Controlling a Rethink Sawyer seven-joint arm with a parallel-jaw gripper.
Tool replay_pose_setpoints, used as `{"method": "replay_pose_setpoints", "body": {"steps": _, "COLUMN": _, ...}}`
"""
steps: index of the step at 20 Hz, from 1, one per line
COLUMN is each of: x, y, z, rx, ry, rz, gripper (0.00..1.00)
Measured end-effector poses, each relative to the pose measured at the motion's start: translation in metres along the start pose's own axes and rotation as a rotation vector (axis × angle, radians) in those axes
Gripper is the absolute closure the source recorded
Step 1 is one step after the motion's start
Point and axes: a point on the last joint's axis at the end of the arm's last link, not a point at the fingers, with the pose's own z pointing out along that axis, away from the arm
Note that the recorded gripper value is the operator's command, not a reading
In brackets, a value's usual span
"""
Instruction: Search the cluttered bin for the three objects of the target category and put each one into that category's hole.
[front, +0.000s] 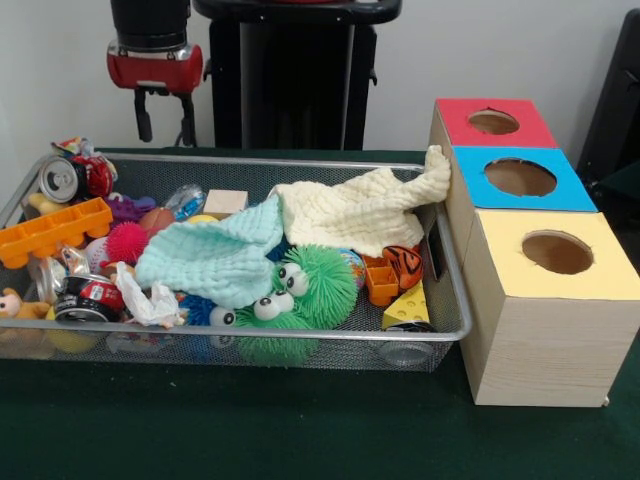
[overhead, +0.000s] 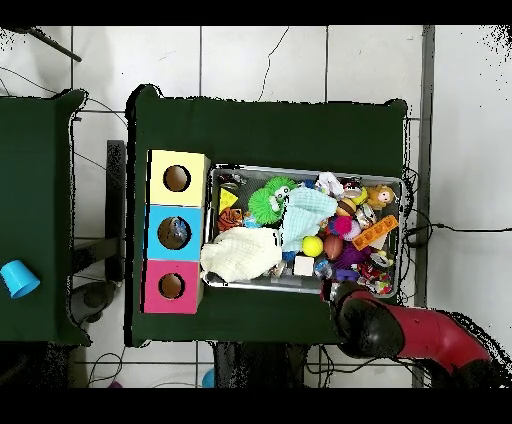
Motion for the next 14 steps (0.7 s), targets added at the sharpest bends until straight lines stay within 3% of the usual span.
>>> {"method": "replay_pose_setpoints", "body": {"steps": 14, "x": -0.016, "y": -0.008, "z": -0.001, "rx": 0.014, "ry": -0.030, "rz": 0.003, "gripper": 0.00}}
